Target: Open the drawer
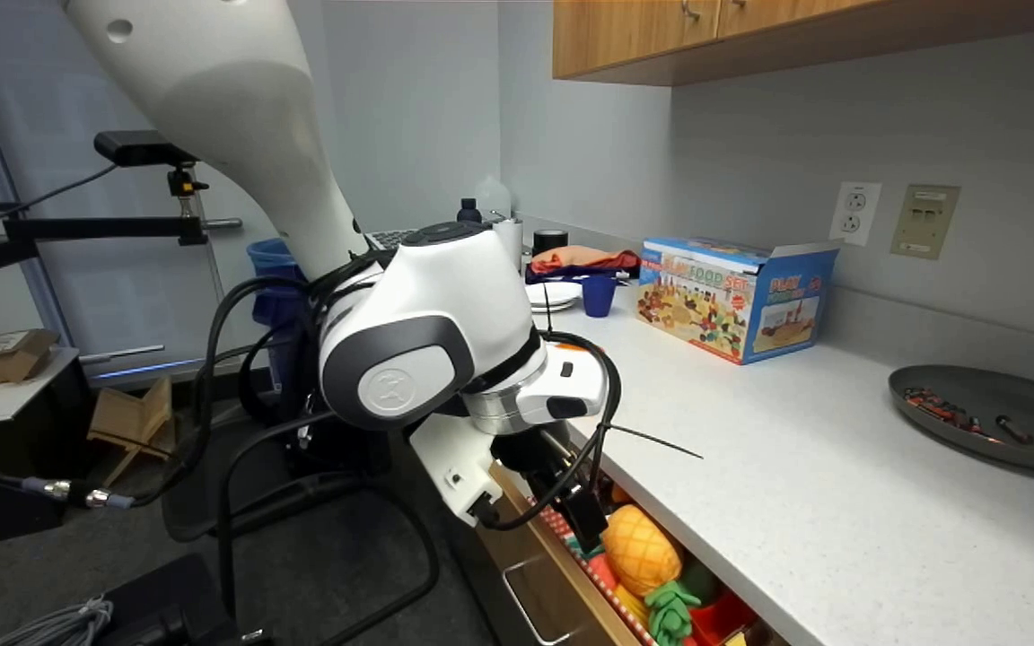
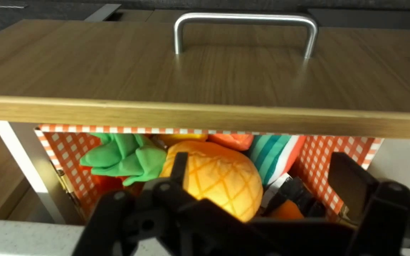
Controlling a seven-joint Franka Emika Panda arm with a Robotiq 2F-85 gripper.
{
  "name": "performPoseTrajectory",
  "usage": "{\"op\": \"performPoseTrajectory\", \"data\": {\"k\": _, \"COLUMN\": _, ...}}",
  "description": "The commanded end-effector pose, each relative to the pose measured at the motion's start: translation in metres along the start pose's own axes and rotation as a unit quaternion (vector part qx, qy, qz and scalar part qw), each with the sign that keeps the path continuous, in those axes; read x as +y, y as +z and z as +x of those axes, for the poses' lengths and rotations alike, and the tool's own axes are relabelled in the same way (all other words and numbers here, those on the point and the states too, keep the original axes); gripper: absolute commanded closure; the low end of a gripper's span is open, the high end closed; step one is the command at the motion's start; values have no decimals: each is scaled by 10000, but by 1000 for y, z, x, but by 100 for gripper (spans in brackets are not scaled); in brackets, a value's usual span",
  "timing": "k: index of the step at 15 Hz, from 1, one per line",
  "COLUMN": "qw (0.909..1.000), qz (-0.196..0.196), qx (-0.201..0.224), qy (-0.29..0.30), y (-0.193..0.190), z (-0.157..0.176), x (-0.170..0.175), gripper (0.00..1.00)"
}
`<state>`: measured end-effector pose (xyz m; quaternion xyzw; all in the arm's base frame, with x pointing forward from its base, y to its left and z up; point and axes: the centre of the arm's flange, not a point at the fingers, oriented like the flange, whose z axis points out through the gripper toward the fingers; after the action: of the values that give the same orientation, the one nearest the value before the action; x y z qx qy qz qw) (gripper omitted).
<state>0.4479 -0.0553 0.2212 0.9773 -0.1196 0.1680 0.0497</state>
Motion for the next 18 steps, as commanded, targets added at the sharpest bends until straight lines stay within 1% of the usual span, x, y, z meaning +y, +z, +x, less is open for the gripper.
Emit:
{"op": "performPoseTrajectory", "data": {"k": 1, "qw": 9997, "qz": 213, "qx": -101, "qy": 88, "y": 41, "z": 2, "x": 23, "gripper": 0}}
{"op": "performPoseTrajectory", "data": {"k": 7, "qw": 9985, "qz": 302, "qx": -291, "qy": 337, "y": 54, "z": -3, "x": 54, "gripper": 0}}
{"op": "performPoseTrajectory", "data": {"k": 8, "qw": 9979, "qz": 325, "qx": -404, "qy": 395, "y": 54, "z": -5, "x": 59, "gripper": 0}}
{"op": "performPoseTrajectory", "data": {"k": 11, "qw": 9934, "qz": 538, "qx": -891, "qy": 487, "y": 49, "z": -20, "x": 45, "gripper": 0}}
{"op": "performPoseTrajectory", "data": {"k": 14, "qw": 9847, "qz": 780, "qx": -1415, "qy": 660, "y": 45, "z": -44, "x": 43, "gripper": 0}}
{"op": "performPoseTrajectory", "data": {"k": 16, "qw": 9806, "qz": 797, "qx": -1656, "qy": 680, "y": 39, "z": -56, "x": 43, "gripper": 0}}
{"op": "performPoseTrajectory", "data": {"k": 18, "qw": 9787, "qz": 769, "qx": -1792, "qy": 634, "y": 26, "z": -65, "x": 44, "gripper": 0}}
